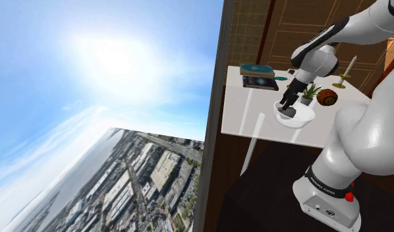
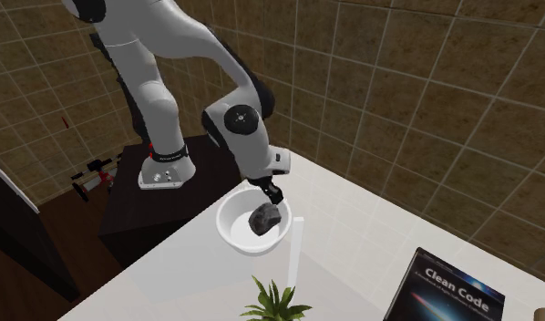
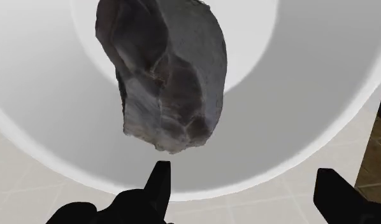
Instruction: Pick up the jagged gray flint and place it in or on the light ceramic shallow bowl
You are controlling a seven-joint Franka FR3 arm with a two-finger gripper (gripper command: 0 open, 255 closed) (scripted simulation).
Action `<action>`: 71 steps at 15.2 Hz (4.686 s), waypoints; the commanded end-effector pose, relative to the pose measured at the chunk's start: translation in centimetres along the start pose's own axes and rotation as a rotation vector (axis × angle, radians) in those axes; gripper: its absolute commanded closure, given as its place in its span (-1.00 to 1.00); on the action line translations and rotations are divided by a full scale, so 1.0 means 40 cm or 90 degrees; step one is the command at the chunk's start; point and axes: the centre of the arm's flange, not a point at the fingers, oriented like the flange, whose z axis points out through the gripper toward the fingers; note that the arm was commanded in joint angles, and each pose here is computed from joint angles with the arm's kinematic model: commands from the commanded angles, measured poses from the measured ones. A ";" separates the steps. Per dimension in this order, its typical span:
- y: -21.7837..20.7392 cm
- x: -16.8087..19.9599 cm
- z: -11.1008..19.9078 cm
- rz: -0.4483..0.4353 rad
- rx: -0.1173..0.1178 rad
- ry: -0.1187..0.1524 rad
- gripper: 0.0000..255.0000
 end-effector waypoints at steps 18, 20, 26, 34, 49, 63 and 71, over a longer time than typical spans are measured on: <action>-0.061 -0.030 0.064 -0.269 -0.173 -0.210 1.00; -0.062 -0.030 0.063 -0.269 -0.173 -0.210 1.00; -0.060 -0.033 0.052 -0.269 -0.174 -0.210 1.00; -0.074 -0.004 -0.023 -0.269 -0.173 -0.210 1.00; -0.102 0.052 -0.211 -0.269 -0.173 -0.210 1.00; -0.106 -0.018 -0.303 -0.269 -0.173 -0.210 1.00; -0.266 0.103 -0.044 -0.175 -0.390 -0.411 -1.00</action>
